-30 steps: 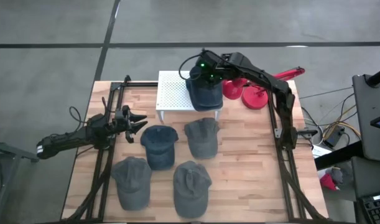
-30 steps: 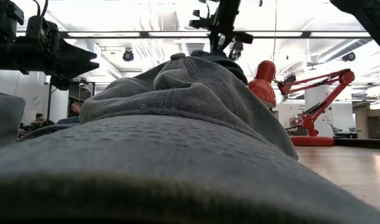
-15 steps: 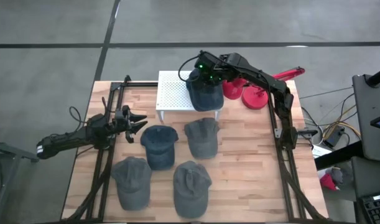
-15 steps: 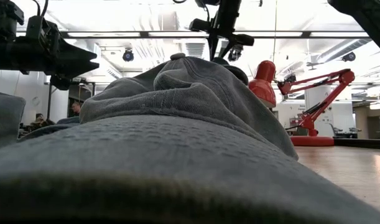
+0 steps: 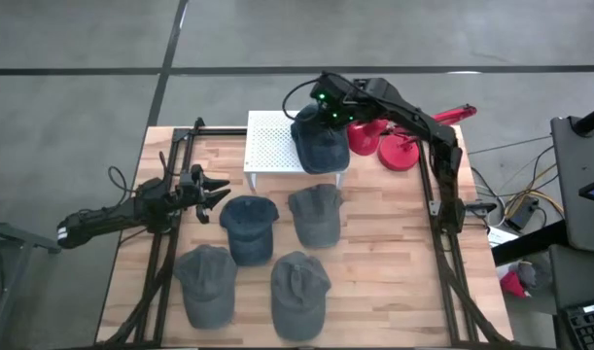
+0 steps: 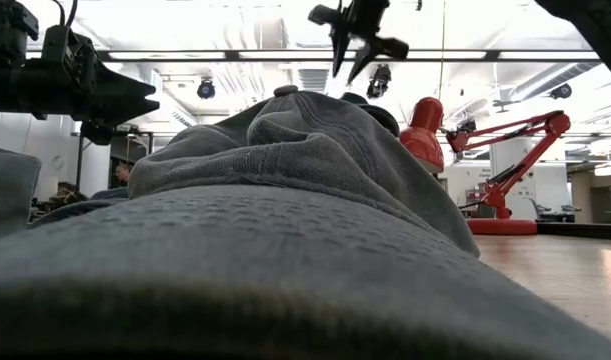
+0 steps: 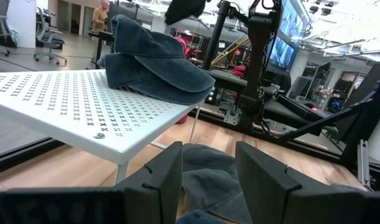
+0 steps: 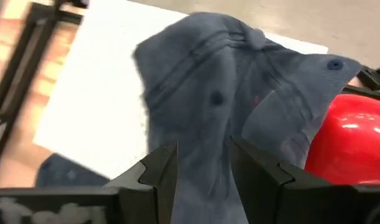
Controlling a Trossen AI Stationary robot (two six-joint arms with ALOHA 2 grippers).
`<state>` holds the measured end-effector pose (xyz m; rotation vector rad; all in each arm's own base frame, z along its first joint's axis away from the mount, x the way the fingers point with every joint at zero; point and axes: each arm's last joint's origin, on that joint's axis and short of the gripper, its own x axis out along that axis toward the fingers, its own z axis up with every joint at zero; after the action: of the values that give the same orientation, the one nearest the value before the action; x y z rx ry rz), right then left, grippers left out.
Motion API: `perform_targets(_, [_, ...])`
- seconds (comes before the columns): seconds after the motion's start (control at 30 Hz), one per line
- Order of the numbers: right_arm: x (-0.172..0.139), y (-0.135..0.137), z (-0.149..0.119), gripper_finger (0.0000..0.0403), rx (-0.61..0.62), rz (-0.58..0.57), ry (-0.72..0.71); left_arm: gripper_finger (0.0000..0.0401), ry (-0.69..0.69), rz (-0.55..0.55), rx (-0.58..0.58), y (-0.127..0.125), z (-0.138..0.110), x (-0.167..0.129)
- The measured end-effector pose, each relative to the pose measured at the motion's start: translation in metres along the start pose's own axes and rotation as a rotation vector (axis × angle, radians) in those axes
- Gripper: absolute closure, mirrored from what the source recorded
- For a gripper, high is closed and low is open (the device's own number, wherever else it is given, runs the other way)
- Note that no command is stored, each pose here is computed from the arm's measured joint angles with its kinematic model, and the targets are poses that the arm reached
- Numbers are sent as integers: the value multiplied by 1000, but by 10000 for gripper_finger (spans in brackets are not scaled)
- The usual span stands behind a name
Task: Pick & Place hat
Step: Stack the gray cap on the top of the other gray cap on the shelf
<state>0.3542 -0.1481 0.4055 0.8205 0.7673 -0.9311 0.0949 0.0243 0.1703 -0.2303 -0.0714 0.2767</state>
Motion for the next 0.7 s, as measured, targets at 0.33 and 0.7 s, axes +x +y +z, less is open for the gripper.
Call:
perform_targets(0.33, [-54, 29, -59, 291, -254, 132, 59, 250, 4, 0, 1, 0, 0, 0])
perform_targets(0.7, [-82, 55, -130, 318, -733, 93, 19, 250, -33, -12, -22, -3, 13, -2])
